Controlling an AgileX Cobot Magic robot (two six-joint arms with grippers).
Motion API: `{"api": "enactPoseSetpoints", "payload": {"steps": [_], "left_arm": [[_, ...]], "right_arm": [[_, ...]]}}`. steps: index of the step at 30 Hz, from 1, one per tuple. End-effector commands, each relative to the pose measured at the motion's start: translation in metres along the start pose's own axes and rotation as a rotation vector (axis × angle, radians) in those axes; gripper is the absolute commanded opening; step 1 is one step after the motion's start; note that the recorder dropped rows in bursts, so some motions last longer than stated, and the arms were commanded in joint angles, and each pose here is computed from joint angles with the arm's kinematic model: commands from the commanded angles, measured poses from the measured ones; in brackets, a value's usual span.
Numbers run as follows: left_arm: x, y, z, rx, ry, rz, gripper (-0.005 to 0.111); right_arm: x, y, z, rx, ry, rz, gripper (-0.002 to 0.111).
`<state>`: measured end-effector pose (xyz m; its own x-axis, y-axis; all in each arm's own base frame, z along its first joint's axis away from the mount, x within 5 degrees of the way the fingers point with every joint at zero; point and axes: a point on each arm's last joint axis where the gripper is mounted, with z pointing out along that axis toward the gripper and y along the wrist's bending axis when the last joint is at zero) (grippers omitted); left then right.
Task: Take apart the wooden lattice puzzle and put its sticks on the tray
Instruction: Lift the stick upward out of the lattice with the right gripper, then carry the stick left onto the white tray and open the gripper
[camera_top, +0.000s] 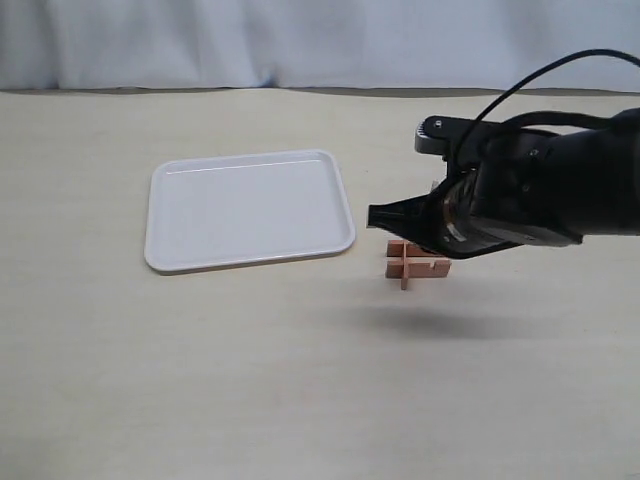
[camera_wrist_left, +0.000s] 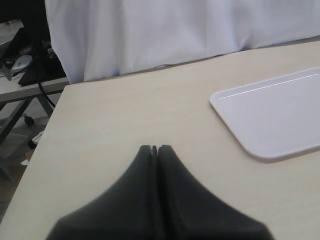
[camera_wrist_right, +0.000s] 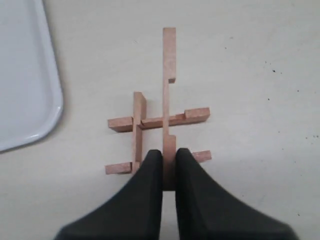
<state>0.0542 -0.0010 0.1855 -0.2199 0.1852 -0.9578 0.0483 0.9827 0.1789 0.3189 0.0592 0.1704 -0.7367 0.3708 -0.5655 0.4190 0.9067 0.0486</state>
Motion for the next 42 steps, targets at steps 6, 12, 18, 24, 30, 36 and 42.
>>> {"api": "enactPoseSetpoints", "payload": {"steps": [6, 12, 18, 24, 30, 36, 42], "left_arm": [[0.0, 0.0, 0.0, -0.002, -0.005, -0.003, 0.0], [0.0, 0.0, 0.0, -0.002, -0.005, -0.003, 0.0], [0.0, 0.0, 0.0, -0.002, -0.005, -0.003, 0.0], [0.0, 0.0, 0.0, -0.002, -0.005, -0.003, 0.0], [0.0, 0.0, 0.0, -0.002, -0.005, -0.002, 0.0], [0.0, 0.0, 0.0, -0.002, -0.005, -0.002, 0.0], [0.0, 0.0, 0.0, -0.002, -0.005, -0.002, 0.0]], "right_arm": [[-0.011, 0.032, -0.034, -0.326, -0.116, -0.055, 0.004], [-0.005, 0.076, -0.01, -0.499, -0.076, -0.055, 0.004], [-0.011, 0.099, 0.025, -0.448, -0.063, -0.087, 0.004], [-0.015, 0.107, 0.055, -0.328, -0.061, -0.178, 0.005], [-0.022, 0.111, 0.069, -0.257, -0.065, -0.175, 0.005], [-0.025, 0.112, 0.069, -0.245, -0.072, -0.172, 0.034], [-0.037, 0.106, 0.051, -0.179, -0.087, -0.219, 0.055]]}}
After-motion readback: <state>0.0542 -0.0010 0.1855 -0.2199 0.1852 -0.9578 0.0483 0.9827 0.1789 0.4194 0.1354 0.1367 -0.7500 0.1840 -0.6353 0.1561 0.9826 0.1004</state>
